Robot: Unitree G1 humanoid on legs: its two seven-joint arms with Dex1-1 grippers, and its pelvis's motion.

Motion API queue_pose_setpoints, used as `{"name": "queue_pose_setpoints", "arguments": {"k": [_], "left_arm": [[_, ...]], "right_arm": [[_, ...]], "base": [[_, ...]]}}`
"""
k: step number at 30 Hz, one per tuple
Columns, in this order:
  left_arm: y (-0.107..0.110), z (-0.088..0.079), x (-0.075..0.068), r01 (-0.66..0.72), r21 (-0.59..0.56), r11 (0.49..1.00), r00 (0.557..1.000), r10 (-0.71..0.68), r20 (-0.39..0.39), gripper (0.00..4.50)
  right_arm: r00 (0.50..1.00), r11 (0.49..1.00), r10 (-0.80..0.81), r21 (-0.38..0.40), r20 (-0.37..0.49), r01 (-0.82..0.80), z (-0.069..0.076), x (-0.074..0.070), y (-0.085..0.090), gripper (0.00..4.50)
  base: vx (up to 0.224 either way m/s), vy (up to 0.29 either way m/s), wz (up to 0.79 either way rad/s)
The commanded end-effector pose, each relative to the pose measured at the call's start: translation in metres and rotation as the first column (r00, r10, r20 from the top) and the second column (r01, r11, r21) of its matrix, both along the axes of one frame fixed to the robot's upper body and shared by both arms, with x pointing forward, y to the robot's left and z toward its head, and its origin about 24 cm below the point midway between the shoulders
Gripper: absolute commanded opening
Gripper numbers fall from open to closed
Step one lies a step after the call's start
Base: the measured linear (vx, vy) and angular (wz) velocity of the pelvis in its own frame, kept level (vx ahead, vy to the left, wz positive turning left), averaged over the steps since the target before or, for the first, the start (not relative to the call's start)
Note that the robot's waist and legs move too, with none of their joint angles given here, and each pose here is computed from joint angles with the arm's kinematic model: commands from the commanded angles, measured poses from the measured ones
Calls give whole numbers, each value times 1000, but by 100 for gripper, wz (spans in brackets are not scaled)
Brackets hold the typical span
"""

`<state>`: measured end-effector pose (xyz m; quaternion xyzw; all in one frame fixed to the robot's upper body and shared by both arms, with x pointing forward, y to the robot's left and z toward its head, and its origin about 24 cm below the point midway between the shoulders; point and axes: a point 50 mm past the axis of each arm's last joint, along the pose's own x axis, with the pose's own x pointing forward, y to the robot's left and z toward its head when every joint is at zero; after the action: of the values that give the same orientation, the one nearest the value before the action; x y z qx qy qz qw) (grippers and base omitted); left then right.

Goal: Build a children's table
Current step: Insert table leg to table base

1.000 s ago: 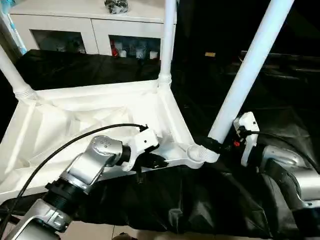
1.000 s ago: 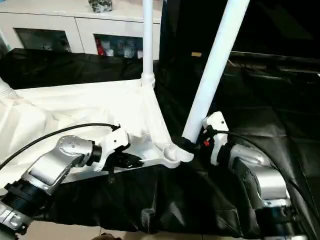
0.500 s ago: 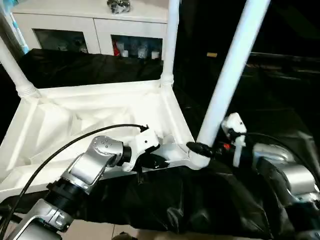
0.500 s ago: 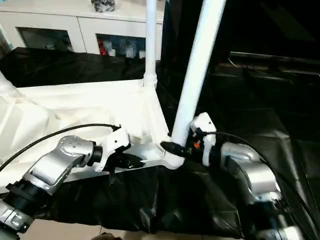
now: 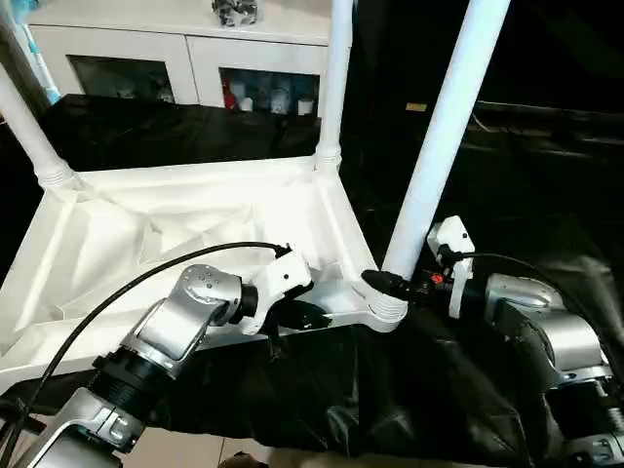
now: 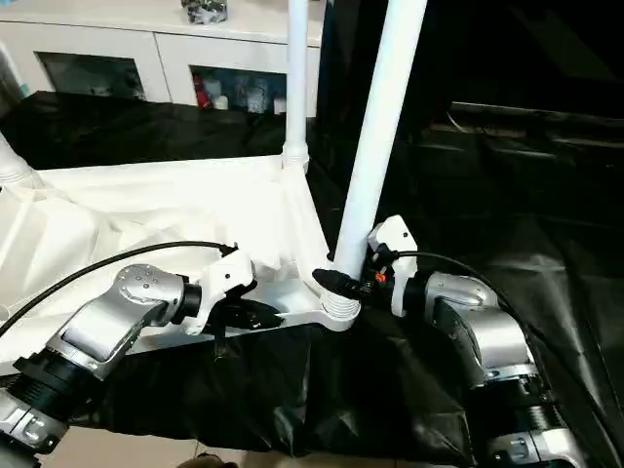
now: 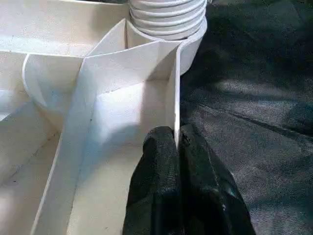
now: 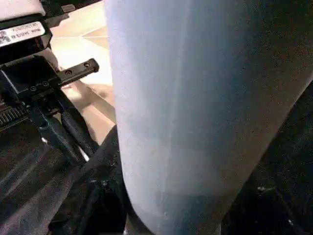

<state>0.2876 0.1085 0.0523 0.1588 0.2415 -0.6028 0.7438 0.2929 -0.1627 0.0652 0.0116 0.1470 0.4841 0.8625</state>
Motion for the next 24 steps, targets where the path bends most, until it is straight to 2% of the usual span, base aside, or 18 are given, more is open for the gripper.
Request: {"name": "queue_pose_setpoints", "arguments": {"k": [1, 9, 13, 19, 24], "left_arm": [[-1, 6, 4, -8, -26, 1000, 1000, 9, 12, 0], [-3, 8, 7, -24, -34, 999, 1000, 25, 15, 0], [-3, 9, 10, -43, -35, 998, 999, 44, 27, 0], [-3, 9, 11, -50, -35, 998, 998, 51, 32, 0], [-4, 9, 13, -58, -35, 998, 998, 60, 35, 0]], "right_arm": [[997, 1000, -26, 9, -73, 26, -16, -5, -3, 191], [984, 980, -155, 110, -85, 163, -27, -8, -10, 191], [972, 958, -206, 177, -109, 223, -39, -17, -11, 191], [966, 943, -232, 217, -115, 253, -46, -25, -11, 191], [949, 920, -309, 235, -59, 314, -47, -30, -17, 191]], "base": [[0, 0, 0], [0, 0, 0], [0, 0, 0], [0, 0, 0], [0, 0, 0]]}}
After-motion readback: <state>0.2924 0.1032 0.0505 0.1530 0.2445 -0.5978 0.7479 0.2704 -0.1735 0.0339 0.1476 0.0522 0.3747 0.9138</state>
